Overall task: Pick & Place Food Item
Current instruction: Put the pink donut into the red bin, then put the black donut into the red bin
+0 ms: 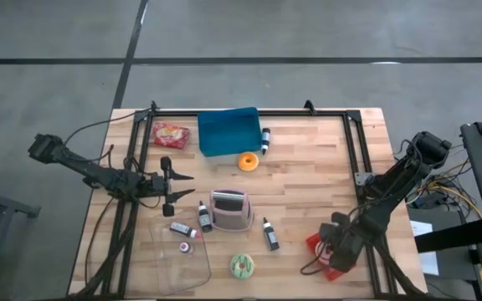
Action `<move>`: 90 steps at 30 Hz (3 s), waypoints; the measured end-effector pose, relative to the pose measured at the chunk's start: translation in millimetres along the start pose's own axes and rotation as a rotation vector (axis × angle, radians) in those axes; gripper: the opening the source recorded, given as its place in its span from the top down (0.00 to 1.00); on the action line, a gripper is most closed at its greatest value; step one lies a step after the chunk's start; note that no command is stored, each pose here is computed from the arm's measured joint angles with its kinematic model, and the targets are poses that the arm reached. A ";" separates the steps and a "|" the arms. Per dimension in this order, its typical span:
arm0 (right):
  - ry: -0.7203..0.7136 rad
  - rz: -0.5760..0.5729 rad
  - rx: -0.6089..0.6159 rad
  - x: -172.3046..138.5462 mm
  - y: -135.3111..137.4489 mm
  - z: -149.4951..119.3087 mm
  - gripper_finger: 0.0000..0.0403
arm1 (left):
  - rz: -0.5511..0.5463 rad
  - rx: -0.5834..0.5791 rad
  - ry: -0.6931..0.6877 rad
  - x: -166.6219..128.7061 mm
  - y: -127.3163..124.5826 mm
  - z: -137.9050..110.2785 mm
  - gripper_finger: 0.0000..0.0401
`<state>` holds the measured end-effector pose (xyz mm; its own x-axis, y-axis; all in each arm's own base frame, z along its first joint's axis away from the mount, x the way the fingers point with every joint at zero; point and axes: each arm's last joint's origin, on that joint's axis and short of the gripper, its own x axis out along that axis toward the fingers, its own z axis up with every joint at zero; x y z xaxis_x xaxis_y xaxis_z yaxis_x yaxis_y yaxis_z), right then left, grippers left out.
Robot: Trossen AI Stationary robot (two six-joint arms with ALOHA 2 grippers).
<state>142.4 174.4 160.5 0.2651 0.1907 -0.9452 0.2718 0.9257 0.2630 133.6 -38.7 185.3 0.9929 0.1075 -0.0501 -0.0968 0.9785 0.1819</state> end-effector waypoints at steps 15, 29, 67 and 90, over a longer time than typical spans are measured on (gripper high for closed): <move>-0.002 -0.004 0.060 -2.3 -1.3 0.0 0.93 | -0.008 -0.004 -0.001 0.0 -0.2 0.0 0.56; 0.022 0.000 0.095 -2.3 -1.5 -0.7 0.64 | -0.018 -0.004 -0.003 0.0 -0.5 0.1 0.56; -0.566 -0.417 -0.237 -69.0 -2.1 45.0 0.51 | -0.023 -0.003 -0.003 0.0 -0.7 0.1 0.56; -0.933 -0.162 -0.510 -55.6 -57.9 90.1 0.55 | 0.174 -0.094 0.215 1.8 10.5 23.4 0.56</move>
<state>195.4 80.8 215.2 0.9205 -0.0715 -0.3842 0.0066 0.9858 -0.1676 135.9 -32.4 210.1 0.9246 0.2998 -0.2349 -0.2798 0.9531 0.1151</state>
